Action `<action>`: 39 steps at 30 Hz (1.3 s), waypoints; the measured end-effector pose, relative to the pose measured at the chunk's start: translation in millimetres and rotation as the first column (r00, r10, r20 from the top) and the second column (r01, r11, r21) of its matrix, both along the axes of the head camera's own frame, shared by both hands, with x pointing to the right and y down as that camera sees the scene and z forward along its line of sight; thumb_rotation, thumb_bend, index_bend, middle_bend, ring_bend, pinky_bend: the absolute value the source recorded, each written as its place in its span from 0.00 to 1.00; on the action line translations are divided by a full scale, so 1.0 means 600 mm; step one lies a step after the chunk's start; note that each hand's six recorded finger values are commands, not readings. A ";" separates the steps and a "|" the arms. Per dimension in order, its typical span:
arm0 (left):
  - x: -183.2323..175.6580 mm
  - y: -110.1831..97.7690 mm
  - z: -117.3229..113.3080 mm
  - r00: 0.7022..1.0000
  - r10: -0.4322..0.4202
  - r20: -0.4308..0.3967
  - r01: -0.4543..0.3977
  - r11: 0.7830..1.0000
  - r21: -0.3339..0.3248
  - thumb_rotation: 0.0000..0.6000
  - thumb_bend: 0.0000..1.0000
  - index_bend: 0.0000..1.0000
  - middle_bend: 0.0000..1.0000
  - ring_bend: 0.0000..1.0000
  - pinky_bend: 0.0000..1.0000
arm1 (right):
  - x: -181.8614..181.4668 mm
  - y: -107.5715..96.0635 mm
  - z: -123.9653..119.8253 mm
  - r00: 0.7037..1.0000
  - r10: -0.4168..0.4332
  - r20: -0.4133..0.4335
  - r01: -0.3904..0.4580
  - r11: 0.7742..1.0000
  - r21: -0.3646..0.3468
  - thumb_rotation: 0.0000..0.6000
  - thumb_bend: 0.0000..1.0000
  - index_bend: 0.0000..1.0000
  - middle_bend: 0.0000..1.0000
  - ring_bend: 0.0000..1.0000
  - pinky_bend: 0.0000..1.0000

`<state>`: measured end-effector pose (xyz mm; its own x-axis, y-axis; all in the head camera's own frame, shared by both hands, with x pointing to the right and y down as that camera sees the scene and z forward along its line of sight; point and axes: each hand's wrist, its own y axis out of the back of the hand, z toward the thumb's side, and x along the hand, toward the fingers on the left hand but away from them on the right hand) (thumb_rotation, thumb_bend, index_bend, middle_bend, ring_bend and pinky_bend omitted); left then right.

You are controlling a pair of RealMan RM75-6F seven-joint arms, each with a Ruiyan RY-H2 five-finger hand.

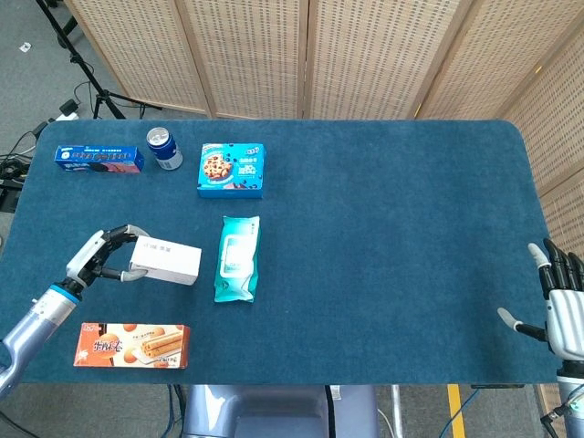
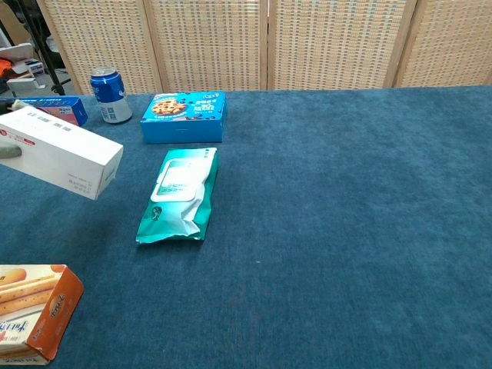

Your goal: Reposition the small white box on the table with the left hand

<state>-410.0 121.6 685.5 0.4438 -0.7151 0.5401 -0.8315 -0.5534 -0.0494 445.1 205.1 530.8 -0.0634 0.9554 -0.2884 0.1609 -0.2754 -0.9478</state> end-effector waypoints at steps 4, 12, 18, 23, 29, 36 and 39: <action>0.003 0.015 0.030 0.999 0.049 0.016 -0.049 0.999 -0.002 1.00 0.27 0.53 0.47 0.27 0.26 | 0.000 -0.001 0.001 1.000 -0.001 0.000 0.001 1.000 -0.002 1.00 0.00 0.00 0.00 0.00 0.00; 0.014 0.033 0.052 0.995 0.093 0.048 -0.093 0.996 0.001 1.00 0.27 0.53 0.38 0.18 0.20 | -0.002 0.000 0.002 1.000 -0.003 -0.002 0.003 1.000 -0.003 1.00 0.00 0.00 0.00 0.00 0.00; 0.010 0.037 0.056 0.983 0.129 0.134 -0.136 0.990 0.046 1.00 0.27 0.30 0.00 0.00 0.00 | -0.001 0.000 0.001 1.000 -0.002 -0.001 0.002 1.000 -0.001 1.00 0.00 0.00 0.00 0.00 0.00; 0.002 0.041 0.054 0.952 0.177 0.248 -0.203 0.975 0.085 1.00 0.26 0.08 0.00 0.00 0.00 | -0.002 0.000 0.000 1.000 -0.006 0.000 0.006 1.000 0.000 1.00 0.00 0.00 0.00 0.00 0.00; -0.004 0.046 0.017 0.944 0.162 0.287 -0.212 0.965 0.153 1.00 0.25 0.00 0.00 0.00 0.00 | -0.002 0.001 -0.002 1.000 -0.005 0.003 0.005 1.000 0.004 1.00 0.00 0.00 0.00 0.00 0.00; -0.022 0.047 -0.058 0.923 0.151 0.353 -0.243 0.942 0.232 1.00 0.19 0.00 0.00 0.00 0.00 | -0.005 0.002 -0.004 1.000 -0.011 0.007 0.011 1.000 0.004 1.00 0.00 0.00 0.00 0.00 0.00; -0.024 0.045 -0.086 0.890 0.140 0.434 -0.275 0.924 0.266 1.00 0.16 0.00 0.00 0.00 0.00 | -0.007 0.002 -0.005 1.000 -0.016 0.010 0.016 1.000 0.007 1.00 0.00 0.00 0.00 0.00 0.00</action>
